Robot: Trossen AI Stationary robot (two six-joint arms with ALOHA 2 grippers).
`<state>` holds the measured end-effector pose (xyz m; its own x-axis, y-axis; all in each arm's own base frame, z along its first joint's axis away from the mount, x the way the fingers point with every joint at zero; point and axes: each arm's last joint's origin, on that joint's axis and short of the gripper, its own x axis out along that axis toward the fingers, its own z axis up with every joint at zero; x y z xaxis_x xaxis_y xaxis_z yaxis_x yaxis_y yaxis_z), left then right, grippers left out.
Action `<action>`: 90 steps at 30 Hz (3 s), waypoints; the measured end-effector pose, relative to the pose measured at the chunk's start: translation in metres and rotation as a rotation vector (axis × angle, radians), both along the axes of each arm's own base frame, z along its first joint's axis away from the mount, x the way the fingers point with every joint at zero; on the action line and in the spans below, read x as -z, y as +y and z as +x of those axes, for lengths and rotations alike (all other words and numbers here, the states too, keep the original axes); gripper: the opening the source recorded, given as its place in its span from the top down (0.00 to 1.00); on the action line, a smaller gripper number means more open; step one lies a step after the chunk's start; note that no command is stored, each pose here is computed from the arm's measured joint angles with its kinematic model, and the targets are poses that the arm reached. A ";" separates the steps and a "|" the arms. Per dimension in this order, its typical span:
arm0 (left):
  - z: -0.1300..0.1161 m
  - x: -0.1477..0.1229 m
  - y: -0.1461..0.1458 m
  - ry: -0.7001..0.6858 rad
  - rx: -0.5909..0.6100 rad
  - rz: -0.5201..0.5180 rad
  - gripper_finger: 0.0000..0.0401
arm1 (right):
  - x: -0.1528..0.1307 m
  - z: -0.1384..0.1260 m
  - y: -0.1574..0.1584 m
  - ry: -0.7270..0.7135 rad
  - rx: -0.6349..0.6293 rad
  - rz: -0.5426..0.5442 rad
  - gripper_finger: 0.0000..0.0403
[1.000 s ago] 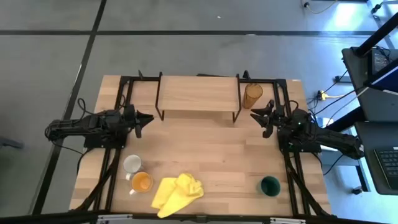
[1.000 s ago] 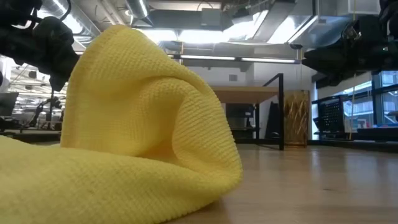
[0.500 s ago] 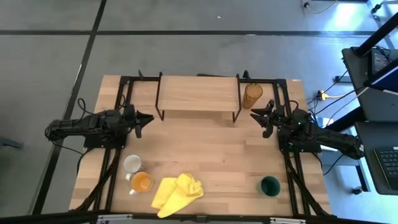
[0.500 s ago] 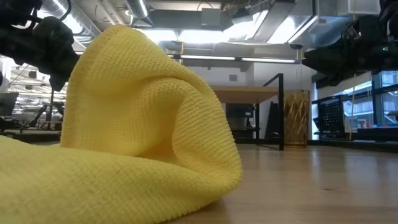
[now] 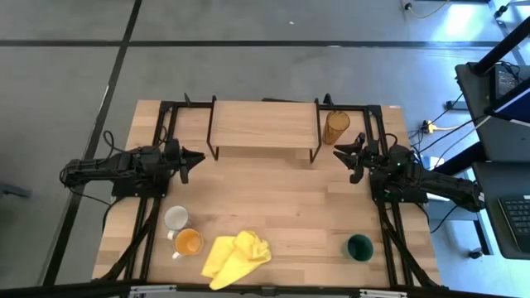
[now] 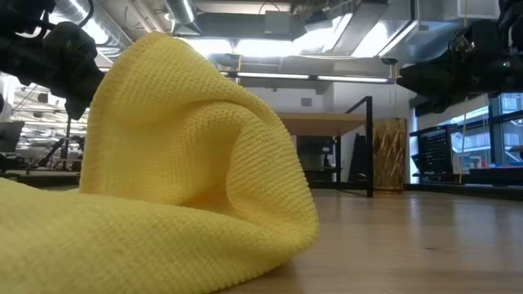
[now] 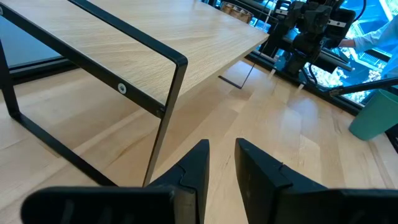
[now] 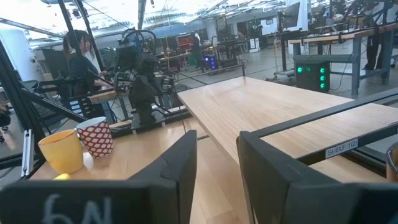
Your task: Stack small to large cups/mugs on shelf
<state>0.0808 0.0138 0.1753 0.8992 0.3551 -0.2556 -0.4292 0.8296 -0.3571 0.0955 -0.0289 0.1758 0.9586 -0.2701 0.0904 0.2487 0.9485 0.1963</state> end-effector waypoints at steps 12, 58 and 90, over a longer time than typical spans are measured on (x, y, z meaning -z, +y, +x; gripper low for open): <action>0.000 0.000 0.000 0.000 0.000 0.000 0.82 | 0.000 0.000 0.000 0.000 0.000 0.000 0.70; 0.000 0.000 0.000 0.000 0.000 0.000 0.82 | 0.000 0.000 0.000 0.000 0.000 0.000 0.70; 0.000 -0.002 0.001 0.140 0.059 0.388 0.82 | 0.000 0.000 0.000 0.000 0.000 0.001 0.70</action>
<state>0.0808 0.0150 0.1772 0.8871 0.3976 -0.2346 -0.3987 0.9160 0.0451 0.0955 -0.0289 0.1758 0.9586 -0.2701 0.0900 0.2487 0.9483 0.1971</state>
